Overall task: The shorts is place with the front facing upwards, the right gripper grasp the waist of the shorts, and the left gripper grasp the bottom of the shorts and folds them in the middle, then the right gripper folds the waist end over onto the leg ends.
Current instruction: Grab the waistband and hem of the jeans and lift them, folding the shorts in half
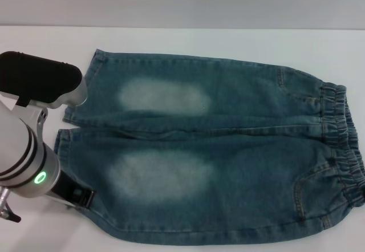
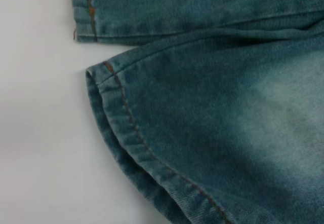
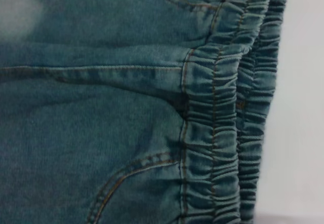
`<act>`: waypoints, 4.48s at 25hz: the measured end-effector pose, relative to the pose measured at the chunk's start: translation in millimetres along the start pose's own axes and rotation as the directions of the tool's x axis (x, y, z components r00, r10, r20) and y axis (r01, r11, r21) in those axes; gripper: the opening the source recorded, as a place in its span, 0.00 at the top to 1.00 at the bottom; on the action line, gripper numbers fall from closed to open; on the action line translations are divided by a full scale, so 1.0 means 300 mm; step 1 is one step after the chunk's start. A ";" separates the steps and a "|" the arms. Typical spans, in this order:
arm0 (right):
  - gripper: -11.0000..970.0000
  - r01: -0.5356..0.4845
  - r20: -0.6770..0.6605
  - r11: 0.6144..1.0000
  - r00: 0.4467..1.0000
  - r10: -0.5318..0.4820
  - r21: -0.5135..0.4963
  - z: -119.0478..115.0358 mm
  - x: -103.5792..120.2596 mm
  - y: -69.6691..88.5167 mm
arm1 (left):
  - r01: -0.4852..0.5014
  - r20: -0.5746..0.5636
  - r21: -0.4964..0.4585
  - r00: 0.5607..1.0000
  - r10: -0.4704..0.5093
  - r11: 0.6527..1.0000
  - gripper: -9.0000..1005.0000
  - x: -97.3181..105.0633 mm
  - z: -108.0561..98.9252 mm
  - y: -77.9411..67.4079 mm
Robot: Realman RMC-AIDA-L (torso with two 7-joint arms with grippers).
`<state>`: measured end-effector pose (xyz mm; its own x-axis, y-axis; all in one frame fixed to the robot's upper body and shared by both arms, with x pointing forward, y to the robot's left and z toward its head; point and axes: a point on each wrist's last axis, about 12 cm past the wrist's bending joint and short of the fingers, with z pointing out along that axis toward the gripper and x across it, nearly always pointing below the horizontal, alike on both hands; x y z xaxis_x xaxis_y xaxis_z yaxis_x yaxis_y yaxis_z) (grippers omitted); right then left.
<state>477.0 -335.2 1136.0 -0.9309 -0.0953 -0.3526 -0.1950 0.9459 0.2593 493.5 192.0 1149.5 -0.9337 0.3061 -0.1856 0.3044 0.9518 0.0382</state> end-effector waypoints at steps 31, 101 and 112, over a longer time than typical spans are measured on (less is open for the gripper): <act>0.67 -0.005 -0.010 1.000 1.000 0.005 -0.007 0.059 0.002 -0.014 | -0.033 0.019 0.004 0.999 0.032 0.999 0.89 0.000 -0.016 -0.019; 0.28 0.042 -0.003 0.998 0.999 -0.042 -0.044 0.106 -0.030 0.000 | -0.058 0.022 0.015 0.998 0.058 0.998 0.89 0.029 -0.030 -0.062; 0.30 0.034 0.011 0.999 0.999 -0.033 -0.040 0.104 -0.032 -0.009 | -0.069 0.026 0.016 0.997 0.069 0.997 0.89 0.028 -0.033 -0.070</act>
<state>496.1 -327.0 1110.6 -0.9205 -0.1235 -0.3706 -0.2385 0.9291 0.2828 477.3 174.9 1157.0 -0.9054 0.3701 -0.2079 0.3711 0.9279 0.0353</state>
